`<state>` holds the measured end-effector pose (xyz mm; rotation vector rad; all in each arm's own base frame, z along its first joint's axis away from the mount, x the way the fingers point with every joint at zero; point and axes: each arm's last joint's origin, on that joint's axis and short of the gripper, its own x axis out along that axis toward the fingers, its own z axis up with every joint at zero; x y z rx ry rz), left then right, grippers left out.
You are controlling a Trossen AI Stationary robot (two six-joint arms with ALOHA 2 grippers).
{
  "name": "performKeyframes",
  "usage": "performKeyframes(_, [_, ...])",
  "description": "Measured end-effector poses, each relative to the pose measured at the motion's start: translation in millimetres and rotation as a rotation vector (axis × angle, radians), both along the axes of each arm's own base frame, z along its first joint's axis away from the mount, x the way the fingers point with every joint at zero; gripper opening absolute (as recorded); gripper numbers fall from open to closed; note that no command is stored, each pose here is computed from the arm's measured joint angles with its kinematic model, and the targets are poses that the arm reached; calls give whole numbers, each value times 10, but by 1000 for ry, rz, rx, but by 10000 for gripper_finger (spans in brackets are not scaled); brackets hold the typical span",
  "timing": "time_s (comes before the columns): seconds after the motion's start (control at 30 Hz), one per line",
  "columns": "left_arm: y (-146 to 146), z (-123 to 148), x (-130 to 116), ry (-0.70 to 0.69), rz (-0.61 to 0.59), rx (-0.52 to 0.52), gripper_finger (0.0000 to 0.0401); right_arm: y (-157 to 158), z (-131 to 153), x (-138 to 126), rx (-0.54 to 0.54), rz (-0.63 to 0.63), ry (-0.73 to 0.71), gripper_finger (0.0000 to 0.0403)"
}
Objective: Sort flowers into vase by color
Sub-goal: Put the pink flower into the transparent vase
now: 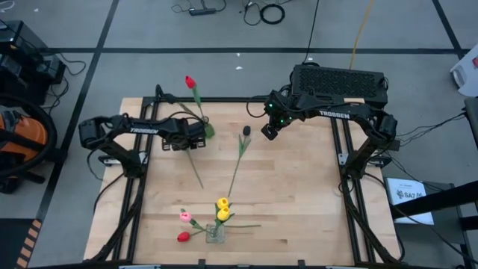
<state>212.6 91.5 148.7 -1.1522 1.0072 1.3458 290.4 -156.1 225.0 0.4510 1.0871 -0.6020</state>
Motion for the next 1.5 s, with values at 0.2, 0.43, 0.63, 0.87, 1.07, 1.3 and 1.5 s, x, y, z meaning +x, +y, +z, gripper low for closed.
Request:
performKeyframes(0.2, [-59, 1, 25, 1, -28, 3, 170, 1, -1, -2, 1, 0, 2, 15])
performKeyframes(0.43, [-77, 3, 31, 15, -39, 38, 170, 1, -1, -2, 1, 0, 2, 15])
performKeyframes(0.63, [-74, 6, 30, 19, -46, 48, 170, 1, -1, -2, 2, -1, 2, 15])
performKeyframes(0.87, [-87, 150, -5, -45, -44, 72, 170, 0, -1, -3, 3, -3, 2, 15])
performKeyframes(1.07, [-110, 313, -66, -102, -84, 100, 170, 0, -1, -3, 3, -3, 2, 15])
performKeyframes(1.3, [-177, 350, -54, -115, -223, 79, 170, 0, -1, -2, 2, -3, 1, 15])
performKeyframes(1.5, [-215, 240, 5, -89, -247, 12, 170, -3, 1, 2, -1, -4, -4, 15])
